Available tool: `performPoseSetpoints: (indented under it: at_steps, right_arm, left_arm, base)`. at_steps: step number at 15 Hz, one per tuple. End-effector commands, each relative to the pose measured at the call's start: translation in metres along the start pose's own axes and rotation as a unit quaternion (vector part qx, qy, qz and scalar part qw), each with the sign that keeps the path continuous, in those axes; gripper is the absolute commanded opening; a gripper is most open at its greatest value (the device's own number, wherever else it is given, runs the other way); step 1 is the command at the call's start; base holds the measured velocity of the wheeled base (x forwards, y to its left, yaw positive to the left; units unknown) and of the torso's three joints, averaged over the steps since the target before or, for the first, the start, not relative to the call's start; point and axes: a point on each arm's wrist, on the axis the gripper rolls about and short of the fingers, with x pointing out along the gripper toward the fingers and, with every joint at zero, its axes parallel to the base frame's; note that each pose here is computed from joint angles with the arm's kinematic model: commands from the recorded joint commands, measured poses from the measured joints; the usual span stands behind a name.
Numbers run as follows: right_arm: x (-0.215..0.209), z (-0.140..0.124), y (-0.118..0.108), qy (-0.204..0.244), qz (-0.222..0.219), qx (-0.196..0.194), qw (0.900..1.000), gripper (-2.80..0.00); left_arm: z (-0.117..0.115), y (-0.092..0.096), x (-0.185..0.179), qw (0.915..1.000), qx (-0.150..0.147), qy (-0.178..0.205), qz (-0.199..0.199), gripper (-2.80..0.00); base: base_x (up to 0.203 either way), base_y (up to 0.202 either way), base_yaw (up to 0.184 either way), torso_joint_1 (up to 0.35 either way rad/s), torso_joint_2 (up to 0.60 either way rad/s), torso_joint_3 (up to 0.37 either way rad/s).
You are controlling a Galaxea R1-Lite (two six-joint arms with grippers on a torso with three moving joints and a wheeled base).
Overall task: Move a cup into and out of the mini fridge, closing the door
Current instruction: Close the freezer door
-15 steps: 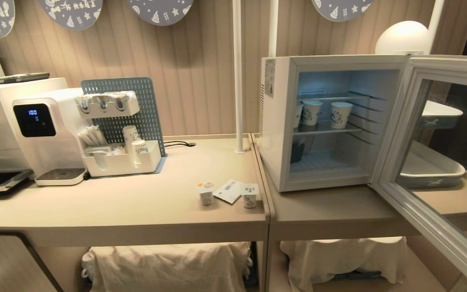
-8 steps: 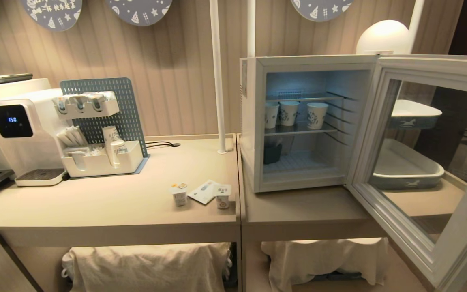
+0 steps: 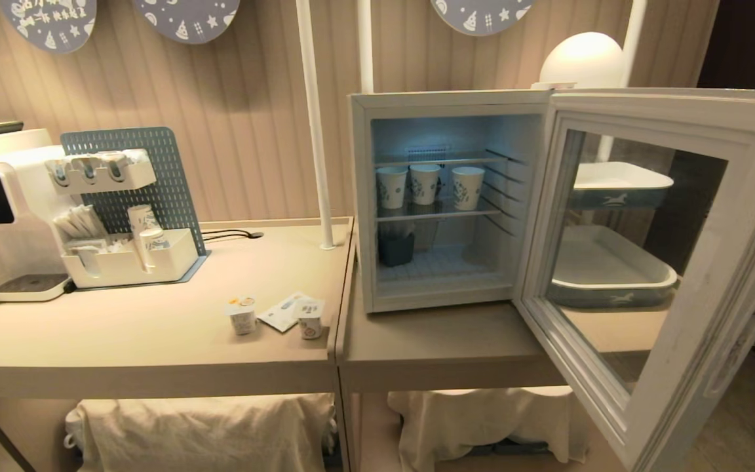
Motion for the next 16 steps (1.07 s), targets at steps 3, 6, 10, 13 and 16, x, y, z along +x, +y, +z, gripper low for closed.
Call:
performPoseSetpoints:
  at_steps: [3,6,10,13,16]
  right_arm:
    - [0.0000,0.0002,0.0000,0.002,0.000,-0.001,1.000,-2.80]
    - [0.0000,0.0002,0.0000,0.002,0.000,-0.001,1.000,-2.80]
    - [0.0000,0.0002,0.0000,0.002,0.000,-0.001,1.000,-2.80]
    - [0.0000,0.0002,0.0000,0.002,0.000,-0.001,1.000,-2.80]
    - [0.0000,0.0002,0.0000,0.002,0.000,-0.001,1.000,-2.80]
  left_arm:
    - [-0.0004,0.0000,0.0002,1.0000,0.000,0.002,0.000,-2.80]
    - [-0.0004,0.0000,0.0002,1.0000,0.000,0.002,0.000,-2.80]
    - [-0.0004,0.0000,0.0002,1.0000,0.000,0.002,0.000,-2.80]
    - [-0.0004,0.0000,0.0002,1.0000,0.000,0.002,0.000,-2.80]
    - [-0.0004,0.0000,0.0002,1.0000,0.000,0.002,0.000,-2.80]
  base:
    - [0.000,-0.036,-0.001,-0.001,0.00,0.000]
    - [-0.002,-0.018,-0.001,0.001,0.00,0.001]
    - [-0.002,-0.169,-0.002,0.002,0.00,0.003]
    - [0.000,-0.188,0.002,-0.002,0.00,0.005]
    - [0.000,-0.196,-0.002,0.001,0.01,0.001]
